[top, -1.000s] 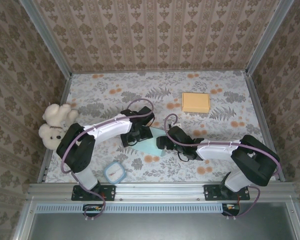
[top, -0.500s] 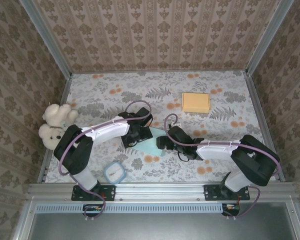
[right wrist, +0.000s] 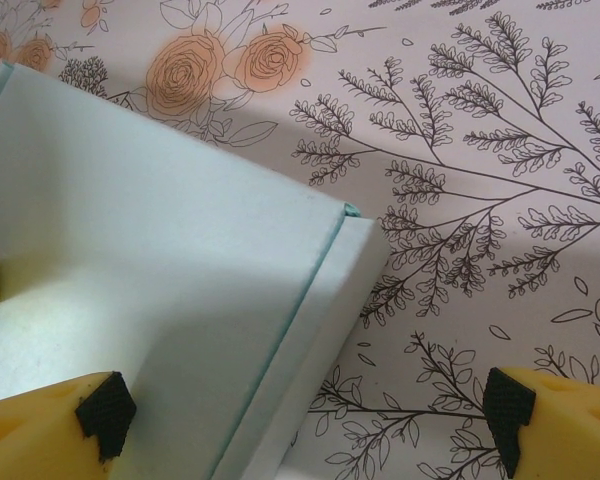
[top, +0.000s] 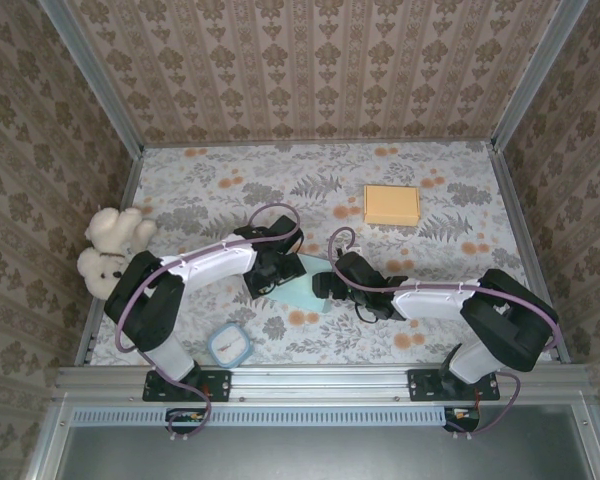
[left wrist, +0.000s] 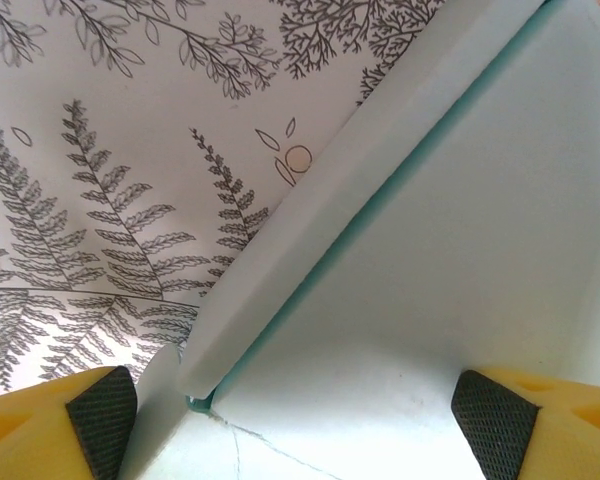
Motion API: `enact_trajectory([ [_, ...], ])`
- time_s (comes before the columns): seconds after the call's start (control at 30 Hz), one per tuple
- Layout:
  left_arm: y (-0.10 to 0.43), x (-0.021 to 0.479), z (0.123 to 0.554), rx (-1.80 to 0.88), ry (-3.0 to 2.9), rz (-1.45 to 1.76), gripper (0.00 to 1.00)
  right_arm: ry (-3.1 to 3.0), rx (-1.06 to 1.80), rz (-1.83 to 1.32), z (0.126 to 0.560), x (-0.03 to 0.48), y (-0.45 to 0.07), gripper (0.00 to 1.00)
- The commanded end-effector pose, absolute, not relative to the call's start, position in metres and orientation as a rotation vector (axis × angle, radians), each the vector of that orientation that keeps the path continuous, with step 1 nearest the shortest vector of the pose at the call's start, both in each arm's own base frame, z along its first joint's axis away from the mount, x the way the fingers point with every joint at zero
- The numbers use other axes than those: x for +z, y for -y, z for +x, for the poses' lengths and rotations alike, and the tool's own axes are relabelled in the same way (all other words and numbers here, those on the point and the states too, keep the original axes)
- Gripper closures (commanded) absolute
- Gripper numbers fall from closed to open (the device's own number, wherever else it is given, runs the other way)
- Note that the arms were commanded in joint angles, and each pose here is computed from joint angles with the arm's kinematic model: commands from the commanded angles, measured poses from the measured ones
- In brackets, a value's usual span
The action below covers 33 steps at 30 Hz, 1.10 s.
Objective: Fold the paper box
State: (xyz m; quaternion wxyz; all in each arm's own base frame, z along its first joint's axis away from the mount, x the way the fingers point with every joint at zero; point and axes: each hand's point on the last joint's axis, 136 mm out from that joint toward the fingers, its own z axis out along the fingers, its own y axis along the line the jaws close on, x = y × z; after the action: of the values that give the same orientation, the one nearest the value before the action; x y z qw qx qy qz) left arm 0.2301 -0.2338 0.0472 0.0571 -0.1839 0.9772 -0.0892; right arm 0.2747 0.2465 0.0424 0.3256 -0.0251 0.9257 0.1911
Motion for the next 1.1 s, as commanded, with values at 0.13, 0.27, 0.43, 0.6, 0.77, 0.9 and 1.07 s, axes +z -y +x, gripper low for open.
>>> enact_trajectory([
  [0.13, 0.244, 0.032, 0.209, -0.330, -3.052, -0.611, 0.07, -2.482, 0.513, -0.057, 0.267, 0.024, -0.246, 0.06],
  [0.27, 0.247, 0.027, 0.206, -0.368, -3.065, -0.634, 0.07, -2.486, 0.528, -0.053, 0.266, 0.023, -0.248, 0.07],
  [0.43, 0.251, 0.026, 0.204, -0.398, -3.074, -0.658, 0.08, -2.491, 0.535, -0.043, 0.266, 0.019, -0.249, 0.08],
  [0.6, 0.250, 0.023, 0.206, -0.387, -3.064, -0.670, 0.08, -2.498, 0.544, -0.034, 0.265, 0.014, -0.251, 0.08],
  [0.77, 0.242, 0.012, 0.203, -0.321, -3.079, -0.668, 0.09, -2.498, 0.535, -0.036, 0.265, 0.014, -0.249, 0.08],
  [0.9, 0.235, 0.003, 0.201, -0.277, -3.093, -0.677, 0.09, -2.494, 0.522, -0.036, 0.265, 0.016, -0.247, 0.08],
  [1.07, 0.228, -0.003, 0.200, -0.244, -3.095, -0.694, 0.09, -2.481, 0.525, -0.031, 0.264, 0.024, -0.244, 0.08],
])
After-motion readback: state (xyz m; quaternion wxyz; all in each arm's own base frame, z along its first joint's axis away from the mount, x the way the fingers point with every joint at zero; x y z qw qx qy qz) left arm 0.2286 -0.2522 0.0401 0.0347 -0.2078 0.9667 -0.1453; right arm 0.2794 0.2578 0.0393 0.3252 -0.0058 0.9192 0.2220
